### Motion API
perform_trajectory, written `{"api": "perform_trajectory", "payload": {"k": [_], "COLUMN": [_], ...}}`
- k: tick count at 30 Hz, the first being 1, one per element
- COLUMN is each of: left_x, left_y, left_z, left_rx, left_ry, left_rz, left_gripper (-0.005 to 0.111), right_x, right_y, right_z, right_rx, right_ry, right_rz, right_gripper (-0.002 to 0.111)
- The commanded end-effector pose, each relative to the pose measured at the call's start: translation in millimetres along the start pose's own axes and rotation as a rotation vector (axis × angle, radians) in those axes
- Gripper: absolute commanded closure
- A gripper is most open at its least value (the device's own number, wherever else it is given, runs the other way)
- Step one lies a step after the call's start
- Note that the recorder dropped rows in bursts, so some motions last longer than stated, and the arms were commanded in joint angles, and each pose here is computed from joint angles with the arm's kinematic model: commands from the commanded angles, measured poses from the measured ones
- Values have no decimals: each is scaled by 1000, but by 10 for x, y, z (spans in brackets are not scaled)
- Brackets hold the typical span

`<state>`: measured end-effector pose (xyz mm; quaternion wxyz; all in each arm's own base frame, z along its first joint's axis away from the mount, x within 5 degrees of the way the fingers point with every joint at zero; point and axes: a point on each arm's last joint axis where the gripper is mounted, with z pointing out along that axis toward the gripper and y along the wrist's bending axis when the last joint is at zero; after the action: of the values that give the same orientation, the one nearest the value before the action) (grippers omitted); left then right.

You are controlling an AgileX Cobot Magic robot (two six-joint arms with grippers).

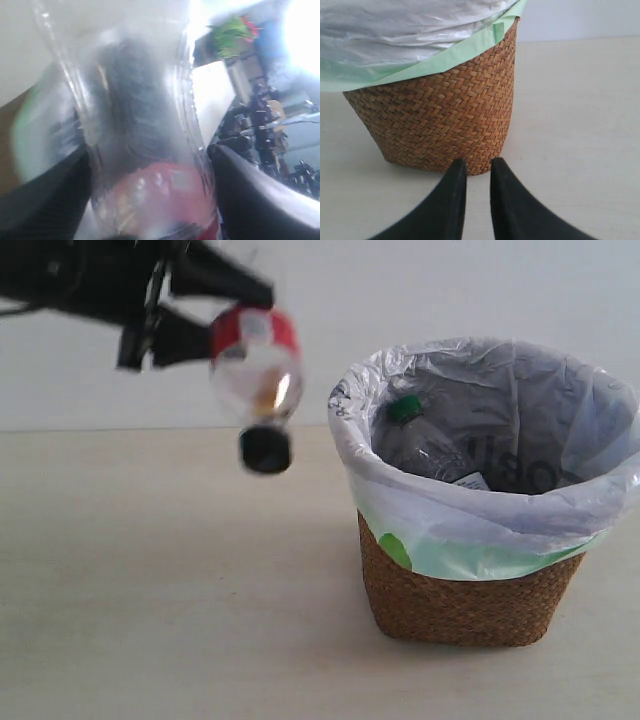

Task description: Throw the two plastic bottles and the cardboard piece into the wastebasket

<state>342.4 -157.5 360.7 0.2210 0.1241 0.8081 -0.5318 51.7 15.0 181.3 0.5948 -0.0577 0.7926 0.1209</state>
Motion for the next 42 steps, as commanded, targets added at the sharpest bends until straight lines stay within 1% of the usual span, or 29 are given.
{"api": "perform_trajectory", "payload": {"k": [1,2,4,5,6,7,8,11,14,17,18,20,22,24,26,28,31,33,36,37,39,42], "left_x": [-238,-240,-240,-230,-198,-185,-146,-173,-149,-49,-19,37,93,178,236,288,356,411,531,607,709,899], "left_y": [-933,-918,-851,-824,-762,-727,-659,-566,-470,-308,-239,-93,68,191,285,334,364,343,259,214,144,-46], "left_z": [261,289,258,258,232,217,181,124,114,166,176,179,161,149,133,89,-18,-139,-371,-484,-626,-864], "left_rx": [37,-144,-283,-307,-373,-415,-497,-616,-679,-710,-737,-808,-902,-956,-1005,-1051,-1115,-1123,-1120,-1114,-1089,-1064], "left_ry": [-48,-36,-16,-2,40,58,104,96,112,182,204,245,287,332,365,376,381,373,344,329,285,145], "left_rz": [121,97,76,82,82,84,77,129,141,153,160,175,197,199,206,200,205,191,160,144,132,136], "left_gripper": [14,10,10,10,11,11,11,11,11,11,13,23,39,57,79,101,102,102,102,102,103,103], "right_x": [-10,-10,-10,-10,-10,-10,-10,-10,-10,-10,-10,-10,-10,-10,-10,-10,-10,-10,-7,-7,-8,-8], "right_y": [2,2,2,2,2,2,2,2,2,2,2,2,2,2,2,2,2,2,2,2,2,2], "right_z": [-5,-5,-5,-5,-5,-5,-5,-5,-5,-5,-5,-5,-5,-5,-5,-5,-5,-5,-5,-5,-5,-5], "right_rx": [-3,-3,-3,-3,-3,-3,-3,-3,-3,-3,-3,-3,-3,-3,-3,-3,-3,-3,-2,-2,-2,-2], "right_ry": [-12,-12,-12,-12,-12,-12,-12,-12,-12,-12,-12,-12,-12,-12,-12,-12,-12,-12,-9,-9,-10,-10], "right_rz": [-3,-3,-3,-7,-7,-7,-7,-7,-7,-7,-7,-7,-7,-7,-7,-7,-7,-7,-6,-6,-6,-6], "right_gripper": [95,95,95,95,95,95,95,95,95,95,95,95,95,95,95,95,95,95,95,95,95,95]}}
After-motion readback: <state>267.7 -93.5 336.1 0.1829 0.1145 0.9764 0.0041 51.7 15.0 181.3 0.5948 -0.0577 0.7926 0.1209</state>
